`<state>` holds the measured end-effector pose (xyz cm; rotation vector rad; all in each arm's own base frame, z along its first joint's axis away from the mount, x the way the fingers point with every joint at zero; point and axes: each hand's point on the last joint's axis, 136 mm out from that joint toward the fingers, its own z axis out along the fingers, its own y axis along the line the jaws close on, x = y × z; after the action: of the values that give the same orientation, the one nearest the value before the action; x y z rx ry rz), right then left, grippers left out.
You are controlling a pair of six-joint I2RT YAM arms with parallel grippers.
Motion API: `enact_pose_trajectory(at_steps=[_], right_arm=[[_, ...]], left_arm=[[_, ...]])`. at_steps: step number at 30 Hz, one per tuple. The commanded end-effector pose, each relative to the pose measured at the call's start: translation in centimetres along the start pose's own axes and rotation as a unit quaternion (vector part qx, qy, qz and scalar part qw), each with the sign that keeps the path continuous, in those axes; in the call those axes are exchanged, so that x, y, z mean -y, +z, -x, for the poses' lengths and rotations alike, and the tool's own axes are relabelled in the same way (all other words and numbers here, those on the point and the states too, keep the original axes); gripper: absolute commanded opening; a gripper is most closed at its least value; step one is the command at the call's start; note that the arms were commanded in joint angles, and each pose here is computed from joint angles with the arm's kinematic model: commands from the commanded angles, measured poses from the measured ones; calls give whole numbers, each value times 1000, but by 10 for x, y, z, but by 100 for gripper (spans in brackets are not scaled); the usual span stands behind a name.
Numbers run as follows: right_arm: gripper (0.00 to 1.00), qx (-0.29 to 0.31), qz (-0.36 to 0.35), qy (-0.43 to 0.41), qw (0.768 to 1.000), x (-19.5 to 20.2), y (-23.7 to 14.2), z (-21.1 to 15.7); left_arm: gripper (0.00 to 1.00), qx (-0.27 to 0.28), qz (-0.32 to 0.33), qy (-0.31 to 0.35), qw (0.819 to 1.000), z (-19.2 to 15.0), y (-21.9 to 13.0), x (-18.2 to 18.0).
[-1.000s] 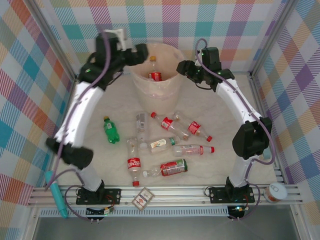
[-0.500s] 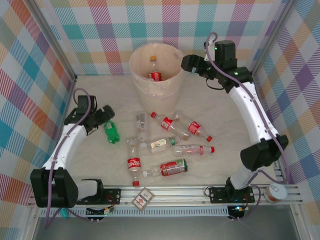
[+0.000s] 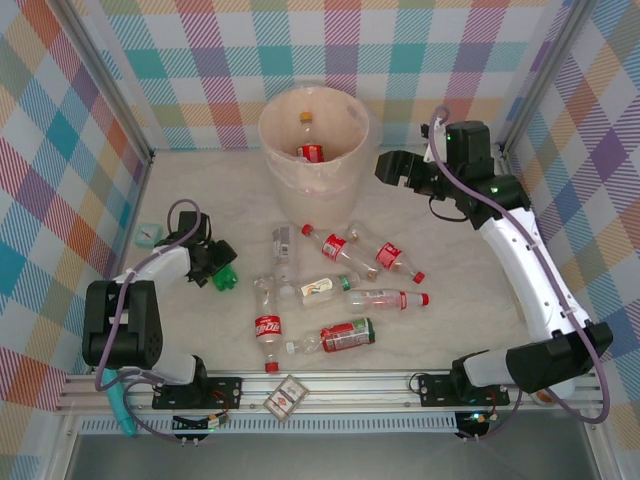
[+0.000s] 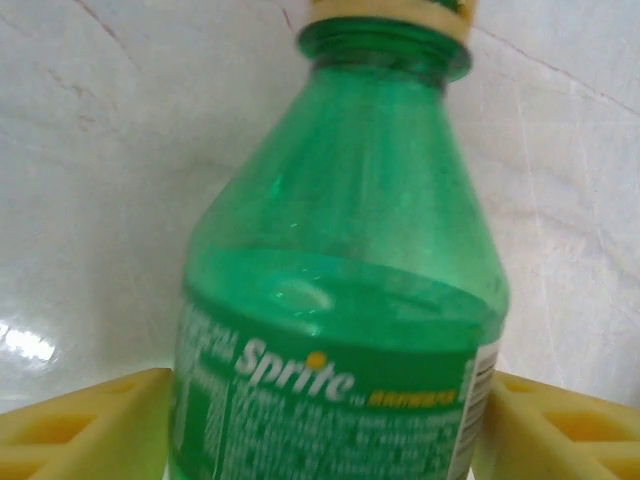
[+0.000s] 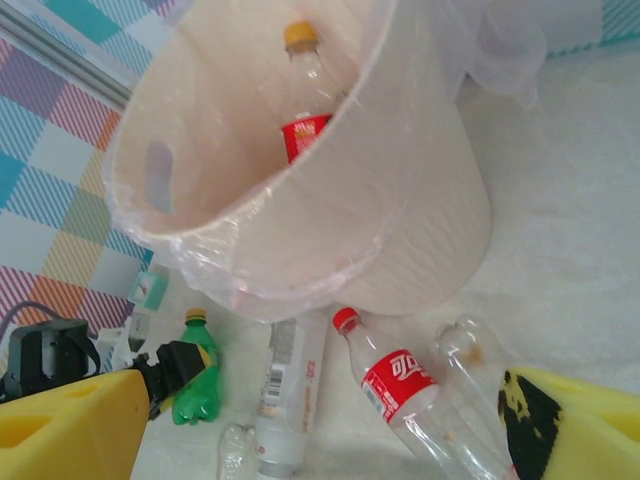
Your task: Put the plastic bottles in the bin
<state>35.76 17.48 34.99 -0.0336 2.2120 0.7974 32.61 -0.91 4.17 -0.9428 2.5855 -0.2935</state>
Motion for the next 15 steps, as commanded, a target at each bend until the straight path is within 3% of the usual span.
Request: enact_pose_trajectory(at_steps=[1, 7, 11, 15], right_arm=[[89, -2, 9, 22, 1000, 3, 11, -5], [87, 6, 40, 61, 997, 7, 29, -16], [86, -2, 40, 65, 997, 8, 31, -21], [84, 0, 38, 71, 997, 11, 31, -24]], left_arm=[[63, 10, -10, -6, 1000, 6, 3, 4], [51, 71, -4, 47, 996, 42, -52, 22], [51, 139, -67, 66, 986, 83, -121, 68], [50, 224, -153, 84, 959, 120, -202, 131]])
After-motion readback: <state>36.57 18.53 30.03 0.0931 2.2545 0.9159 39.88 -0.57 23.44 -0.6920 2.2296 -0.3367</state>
